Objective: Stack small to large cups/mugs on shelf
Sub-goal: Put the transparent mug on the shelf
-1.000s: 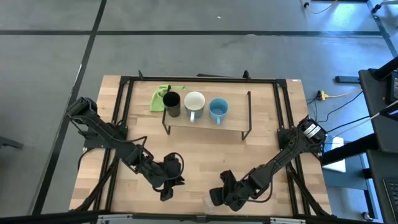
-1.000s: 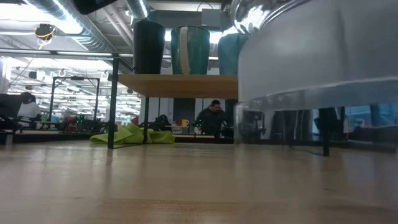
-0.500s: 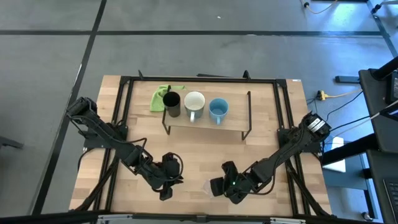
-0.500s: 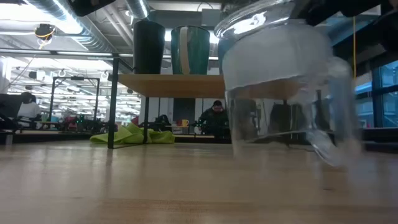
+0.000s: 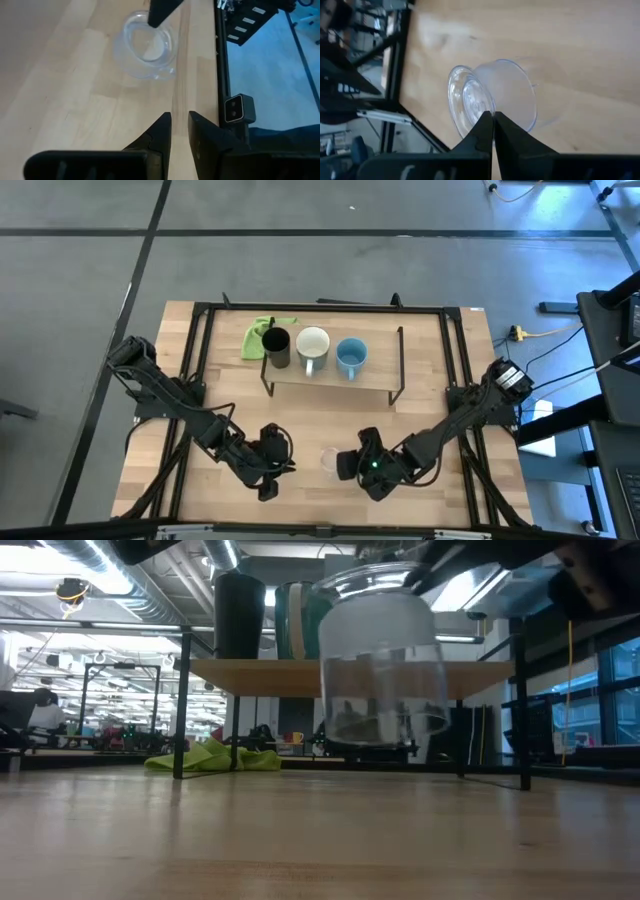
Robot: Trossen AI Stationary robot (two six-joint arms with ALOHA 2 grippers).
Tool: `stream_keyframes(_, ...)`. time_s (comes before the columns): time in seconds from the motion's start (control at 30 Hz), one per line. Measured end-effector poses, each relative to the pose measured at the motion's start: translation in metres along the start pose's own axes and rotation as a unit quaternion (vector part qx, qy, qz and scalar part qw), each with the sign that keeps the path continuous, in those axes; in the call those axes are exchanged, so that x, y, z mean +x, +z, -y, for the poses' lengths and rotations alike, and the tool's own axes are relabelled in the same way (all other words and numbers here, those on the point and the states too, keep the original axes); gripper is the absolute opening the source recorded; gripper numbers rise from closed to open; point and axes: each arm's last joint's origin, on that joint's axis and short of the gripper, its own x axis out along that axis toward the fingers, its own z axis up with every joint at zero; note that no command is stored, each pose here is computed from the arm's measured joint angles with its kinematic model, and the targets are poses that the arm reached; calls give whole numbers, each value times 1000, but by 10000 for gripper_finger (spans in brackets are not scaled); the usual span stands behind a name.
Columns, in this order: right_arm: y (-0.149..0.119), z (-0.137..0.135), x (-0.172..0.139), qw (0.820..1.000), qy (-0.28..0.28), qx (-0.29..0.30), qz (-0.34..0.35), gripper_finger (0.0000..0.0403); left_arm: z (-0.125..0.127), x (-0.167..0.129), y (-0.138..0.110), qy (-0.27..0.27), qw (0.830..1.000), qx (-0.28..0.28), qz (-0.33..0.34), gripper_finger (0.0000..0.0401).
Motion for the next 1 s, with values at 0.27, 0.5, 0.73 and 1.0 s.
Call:
stream_keyframes(0.27,11,-9,-13,997,39,12,61,9,-4,0,-2,31,999,9,-2,59)
stream_keyframes(0.5,23,-22,-32,989,88,40,112,9,-4,0,-2,31,999,22,-1,59)
stream_keyframes(0.73,33,-40,-54,977,157,54,134,9,-2,0,1,26,999,40,22,59)
stream_keyframes(1.0,54,-63,-93,957,232,40,172,9,-8,0,11,87,989,84,79,59)
